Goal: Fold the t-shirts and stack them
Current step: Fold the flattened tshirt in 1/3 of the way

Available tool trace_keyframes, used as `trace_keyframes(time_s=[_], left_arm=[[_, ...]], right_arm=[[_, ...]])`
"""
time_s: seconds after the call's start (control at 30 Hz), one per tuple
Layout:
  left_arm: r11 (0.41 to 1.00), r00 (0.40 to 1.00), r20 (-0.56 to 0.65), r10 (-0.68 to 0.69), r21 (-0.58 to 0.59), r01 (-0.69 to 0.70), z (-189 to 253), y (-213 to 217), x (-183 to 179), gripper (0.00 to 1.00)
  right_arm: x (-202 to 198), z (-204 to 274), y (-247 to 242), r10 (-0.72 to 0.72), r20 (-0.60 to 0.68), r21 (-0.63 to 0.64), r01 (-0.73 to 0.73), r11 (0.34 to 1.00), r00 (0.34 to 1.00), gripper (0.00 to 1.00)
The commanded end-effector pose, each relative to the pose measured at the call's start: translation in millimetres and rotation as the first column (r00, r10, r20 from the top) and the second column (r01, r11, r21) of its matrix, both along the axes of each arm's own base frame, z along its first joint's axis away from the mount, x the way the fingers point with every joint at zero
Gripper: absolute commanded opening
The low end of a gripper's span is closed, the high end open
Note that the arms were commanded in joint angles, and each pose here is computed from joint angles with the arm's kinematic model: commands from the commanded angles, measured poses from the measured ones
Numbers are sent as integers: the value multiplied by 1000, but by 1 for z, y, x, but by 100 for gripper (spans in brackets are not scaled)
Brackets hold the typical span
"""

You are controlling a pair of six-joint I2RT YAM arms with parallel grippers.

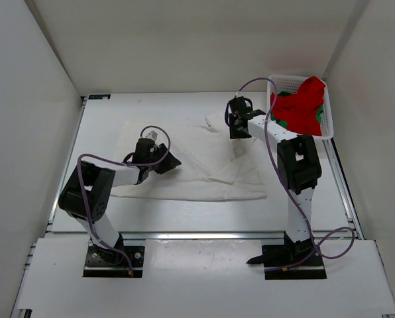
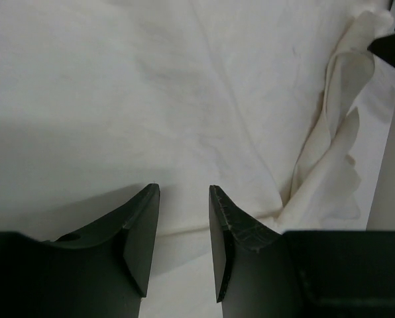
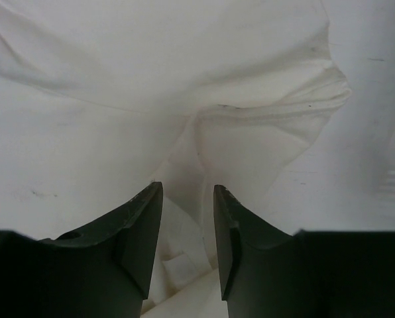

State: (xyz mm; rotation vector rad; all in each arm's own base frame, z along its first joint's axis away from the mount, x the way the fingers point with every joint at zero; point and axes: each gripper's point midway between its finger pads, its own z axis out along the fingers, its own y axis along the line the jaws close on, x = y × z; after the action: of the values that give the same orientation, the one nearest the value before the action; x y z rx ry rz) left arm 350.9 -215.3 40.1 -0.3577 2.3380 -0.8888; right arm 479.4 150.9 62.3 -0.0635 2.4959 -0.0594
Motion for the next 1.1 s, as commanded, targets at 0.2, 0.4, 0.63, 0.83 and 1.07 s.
trace_keyframes(time_s=[0.2, 0.4, 0.63, 0.83, 1.07], left_arm=[[993, 997, -42, 66, -95, -70, -12, 21, 12, 46], [986, 991, -65, 114, -115, -121, -17, 36, 14, 46], [978, 983, -88, 162, -116, -171, -25, 52, 15, 45], [968, 972, -103, 212, -117, -223, -29, 67, 13, 44], [959, 964, -123, 234, -132, -250, -30, 75, 13, 43]], right_arm=[[0, -4, -10, -25, -16, 24, 25, 999, 1000, 24], [-2, -8, -9, -11, -46, 80, 15, 997, 999, 28], [0, -2, -23, -52, -27, 103, 54, 993, 998, 0], [-9, 14, -61, -135, 15, 50, 135, 990, 991, 0], [-22, 40, -102, -238, 115, 1, 239, 971, 965, 0]])
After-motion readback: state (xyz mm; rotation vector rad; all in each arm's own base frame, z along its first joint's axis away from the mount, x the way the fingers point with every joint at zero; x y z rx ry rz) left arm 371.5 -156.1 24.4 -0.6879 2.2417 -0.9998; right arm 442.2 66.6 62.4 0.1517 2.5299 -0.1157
